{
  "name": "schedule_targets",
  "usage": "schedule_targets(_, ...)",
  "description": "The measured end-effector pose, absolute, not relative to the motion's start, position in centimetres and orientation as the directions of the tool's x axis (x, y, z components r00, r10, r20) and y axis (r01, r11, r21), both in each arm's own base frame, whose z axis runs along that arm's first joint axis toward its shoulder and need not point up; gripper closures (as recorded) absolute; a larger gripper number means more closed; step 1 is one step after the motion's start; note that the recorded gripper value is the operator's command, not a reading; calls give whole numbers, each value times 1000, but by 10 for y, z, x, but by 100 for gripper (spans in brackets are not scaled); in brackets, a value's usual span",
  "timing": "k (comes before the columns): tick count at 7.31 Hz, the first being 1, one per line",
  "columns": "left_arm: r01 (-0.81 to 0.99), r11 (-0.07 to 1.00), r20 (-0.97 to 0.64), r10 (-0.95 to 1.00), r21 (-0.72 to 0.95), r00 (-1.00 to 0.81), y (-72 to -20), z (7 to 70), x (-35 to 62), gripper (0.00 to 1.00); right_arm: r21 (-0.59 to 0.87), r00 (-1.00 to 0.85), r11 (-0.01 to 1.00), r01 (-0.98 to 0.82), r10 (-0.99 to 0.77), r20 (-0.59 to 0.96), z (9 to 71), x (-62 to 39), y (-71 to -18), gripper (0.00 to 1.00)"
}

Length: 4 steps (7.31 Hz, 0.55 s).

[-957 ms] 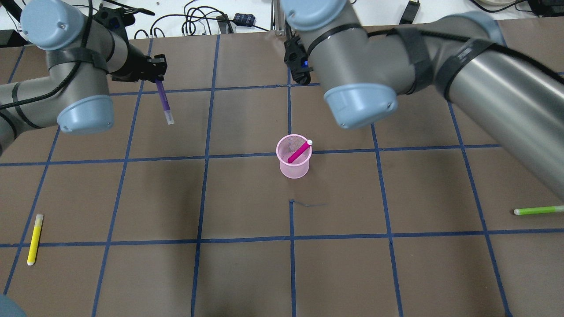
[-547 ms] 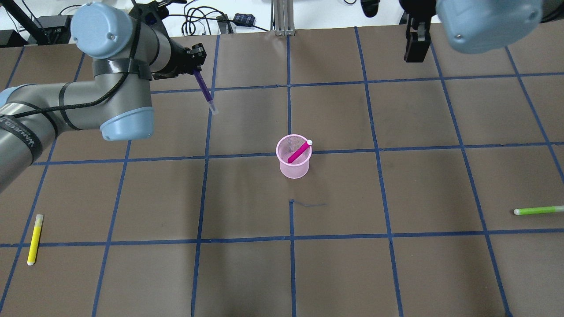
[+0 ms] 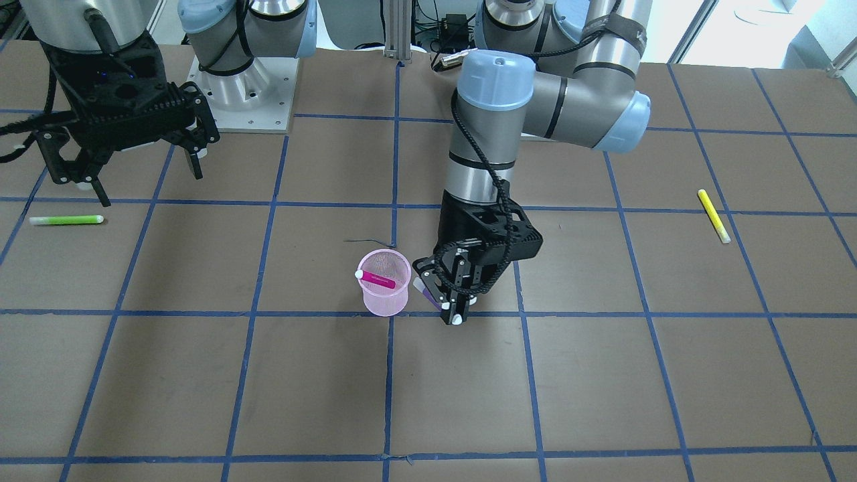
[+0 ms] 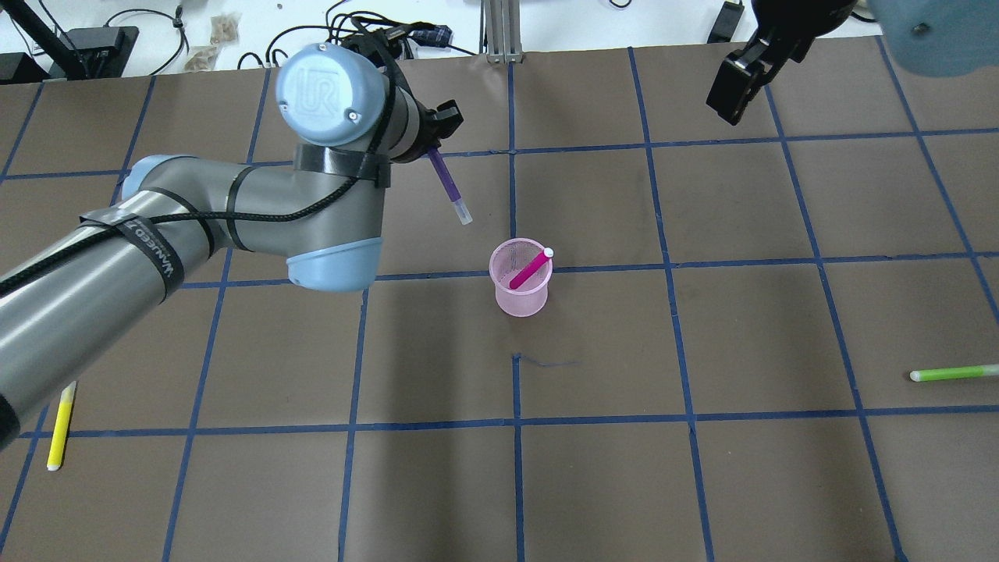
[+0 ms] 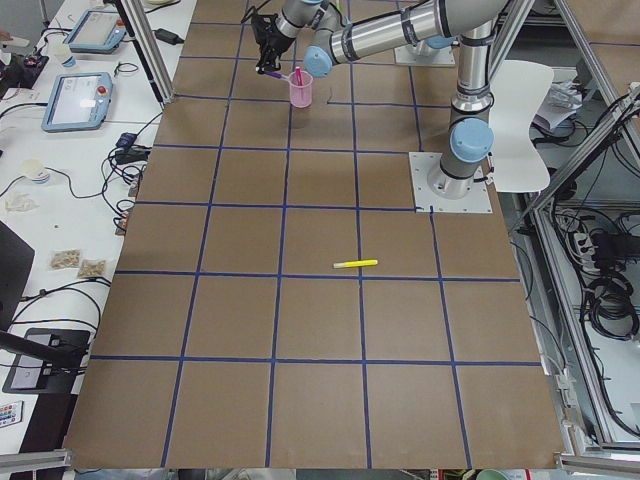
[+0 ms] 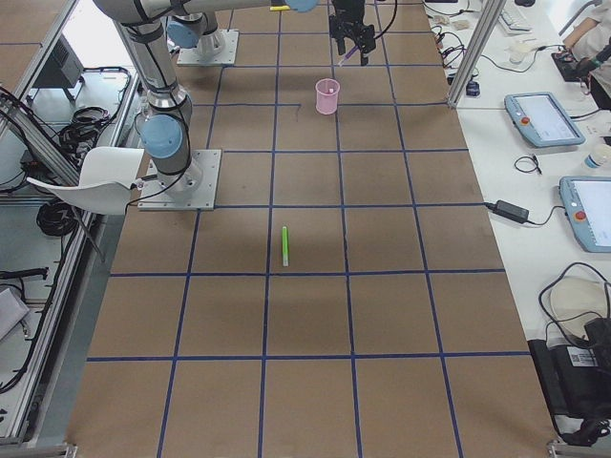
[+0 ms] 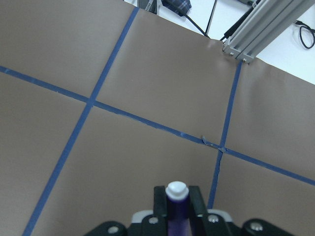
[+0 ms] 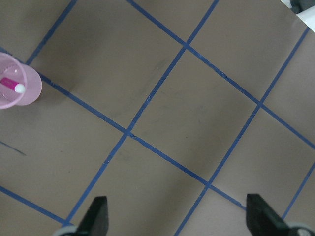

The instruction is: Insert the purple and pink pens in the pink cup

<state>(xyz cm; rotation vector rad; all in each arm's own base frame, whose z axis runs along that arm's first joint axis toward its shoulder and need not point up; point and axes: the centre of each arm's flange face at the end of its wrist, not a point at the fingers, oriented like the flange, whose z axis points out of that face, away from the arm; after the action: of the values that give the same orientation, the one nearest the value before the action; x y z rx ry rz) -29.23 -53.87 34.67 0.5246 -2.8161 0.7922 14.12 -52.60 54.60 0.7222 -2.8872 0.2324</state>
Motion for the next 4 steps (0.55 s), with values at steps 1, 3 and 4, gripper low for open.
schedule_targets(1,-370,798,244,-285,-476,-927,-528,343,-313,100,-148,-938,933,-329,-305,167,552,141,-522,0)
schedule_targets(3,-338,814,223,-261,-473,-939,-513,330,-342,100,-201,-991,977,-72,-49,121,566,141,-507,0)
schedule_targets(4,-327,822,215,-253,-466,-943,-509,322,-350,100,-209,-994,978,-14,9,109,569,141,-502,0)
